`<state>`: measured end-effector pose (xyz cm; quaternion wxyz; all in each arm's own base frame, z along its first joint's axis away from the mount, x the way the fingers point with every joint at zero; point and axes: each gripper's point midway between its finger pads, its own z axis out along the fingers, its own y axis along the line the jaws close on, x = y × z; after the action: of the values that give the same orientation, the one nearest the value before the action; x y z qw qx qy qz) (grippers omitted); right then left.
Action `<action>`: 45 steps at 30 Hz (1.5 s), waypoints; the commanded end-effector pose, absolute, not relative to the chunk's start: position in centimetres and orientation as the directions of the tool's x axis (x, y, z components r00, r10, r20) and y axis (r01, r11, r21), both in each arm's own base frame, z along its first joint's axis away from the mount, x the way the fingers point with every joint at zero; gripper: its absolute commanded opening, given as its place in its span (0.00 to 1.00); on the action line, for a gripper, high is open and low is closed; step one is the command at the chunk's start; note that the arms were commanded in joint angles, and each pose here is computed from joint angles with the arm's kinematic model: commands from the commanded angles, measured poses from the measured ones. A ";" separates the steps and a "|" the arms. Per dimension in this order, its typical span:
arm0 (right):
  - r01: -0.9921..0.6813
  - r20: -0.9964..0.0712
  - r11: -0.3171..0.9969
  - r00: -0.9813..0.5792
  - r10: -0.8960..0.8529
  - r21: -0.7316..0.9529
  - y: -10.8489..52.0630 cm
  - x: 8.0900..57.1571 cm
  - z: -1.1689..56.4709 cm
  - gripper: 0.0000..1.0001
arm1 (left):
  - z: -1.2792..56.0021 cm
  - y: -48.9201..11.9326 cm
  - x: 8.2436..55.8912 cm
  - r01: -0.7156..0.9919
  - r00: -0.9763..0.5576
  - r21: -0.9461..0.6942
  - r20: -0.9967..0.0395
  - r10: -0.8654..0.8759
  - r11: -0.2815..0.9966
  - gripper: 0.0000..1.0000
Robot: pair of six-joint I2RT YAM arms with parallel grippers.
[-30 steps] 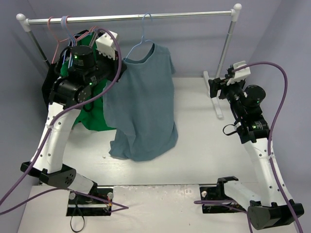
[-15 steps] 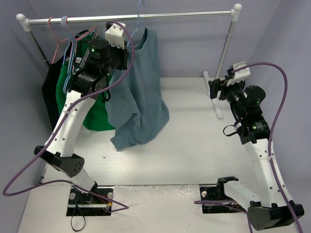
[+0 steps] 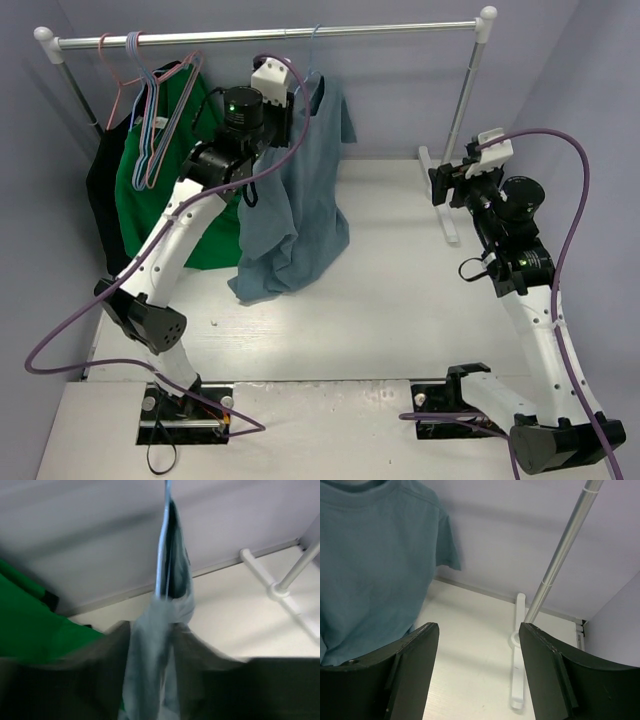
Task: Place the t-shirt on the hanger
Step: Place the hanger at the clothesline, then reset both arms
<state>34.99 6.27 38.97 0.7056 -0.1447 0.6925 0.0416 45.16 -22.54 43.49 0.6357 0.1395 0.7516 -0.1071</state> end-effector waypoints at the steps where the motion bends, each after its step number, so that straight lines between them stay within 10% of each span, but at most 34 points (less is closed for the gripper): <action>1: -0.245 -0.987 0.958 0.090 -0.133 -0.152 6.2 35.1 40.2 0.67 | 50.7 -20.9 43.1 0.312 0.034 -0.038 -0.998 -0.051 0.949 0.44; 7: -0.253 -0.989 0.957 0.061 -0.132 -0.143 6.2 34.6 39.0 0.71 | 50.2 -17.4 39.8 0.244 0.003 0.007 -1.000 0.006 0.970 0.72; 15: -0.174 -0.992 0.976 0.009 -0.129 -0.129 4.5 32.9 37.2 1.00 | 44.8 -13.3 33.4 0.248 -0.180 0.073 -0.976 0.120 0.966 0.73; 45: -0.041 -0.993 0.992 -0.025 0.117 0.118 2.5 27.3 33.0 1.00 | 26.7 -6.5 20.1 0.192 -0.438 -0.017 -0.896 0.070 0.981 0.73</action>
<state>27.16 2.81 31.30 0.6698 0.0123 0.7404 0.0552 19.69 -6.38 26.09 0.5063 0.0984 0.8555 -0.0462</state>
